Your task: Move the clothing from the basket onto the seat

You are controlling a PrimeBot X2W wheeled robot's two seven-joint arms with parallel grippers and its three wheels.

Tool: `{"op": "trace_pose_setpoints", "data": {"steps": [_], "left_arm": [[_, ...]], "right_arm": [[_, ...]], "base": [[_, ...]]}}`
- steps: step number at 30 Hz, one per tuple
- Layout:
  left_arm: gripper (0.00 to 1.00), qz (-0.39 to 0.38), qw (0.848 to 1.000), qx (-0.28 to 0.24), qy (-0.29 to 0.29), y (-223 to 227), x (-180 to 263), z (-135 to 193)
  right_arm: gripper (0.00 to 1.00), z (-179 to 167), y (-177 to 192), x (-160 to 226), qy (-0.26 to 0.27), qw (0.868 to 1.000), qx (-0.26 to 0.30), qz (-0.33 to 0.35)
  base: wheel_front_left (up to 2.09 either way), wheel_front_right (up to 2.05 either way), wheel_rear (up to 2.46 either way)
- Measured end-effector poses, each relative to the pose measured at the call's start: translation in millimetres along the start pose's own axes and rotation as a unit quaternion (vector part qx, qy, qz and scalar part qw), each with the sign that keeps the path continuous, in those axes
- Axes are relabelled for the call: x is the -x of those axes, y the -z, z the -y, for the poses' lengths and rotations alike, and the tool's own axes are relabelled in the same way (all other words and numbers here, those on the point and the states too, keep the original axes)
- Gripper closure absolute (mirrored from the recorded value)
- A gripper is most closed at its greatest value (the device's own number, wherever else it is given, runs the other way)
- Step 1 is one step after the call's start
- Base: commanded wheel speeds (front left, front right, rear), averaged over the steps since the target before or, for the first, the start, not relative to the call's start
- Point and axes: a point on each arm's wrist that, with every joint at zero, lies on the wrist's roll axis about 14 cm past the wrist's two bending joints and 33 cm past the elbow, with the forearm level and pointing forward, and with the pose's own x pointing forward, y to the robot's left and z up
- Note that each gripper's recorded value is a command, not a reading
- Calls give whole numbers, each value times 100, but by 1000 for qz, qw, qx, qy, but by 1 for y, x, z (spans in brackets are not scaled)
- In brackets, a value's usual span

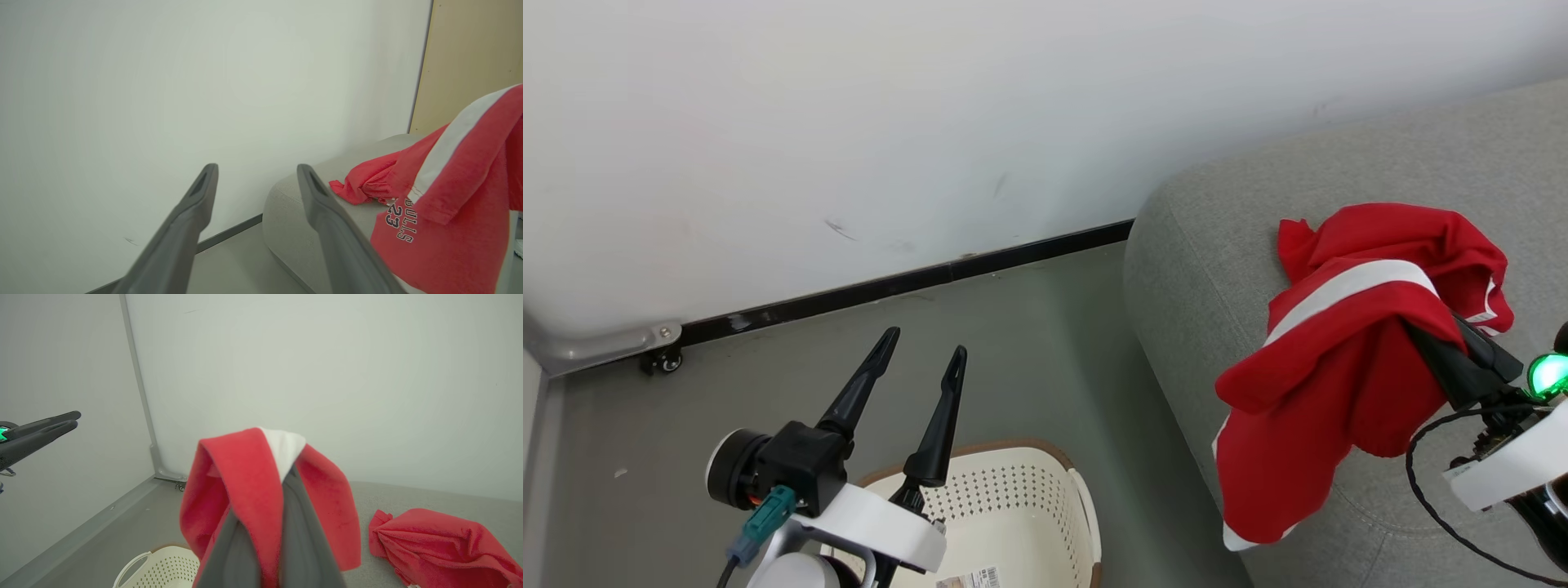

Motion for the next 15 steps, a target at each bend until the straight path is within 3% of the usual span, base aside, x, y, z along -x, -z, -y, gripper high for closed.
{"op": "trace_pose_setpoints", "data": {"steps": [15], "left_arm": [[0,3,999,11,33,5,-22,24]], "right_arm": [[100,25,4,54,89,996,-9,16]], "base": [[0,0,0]]}}
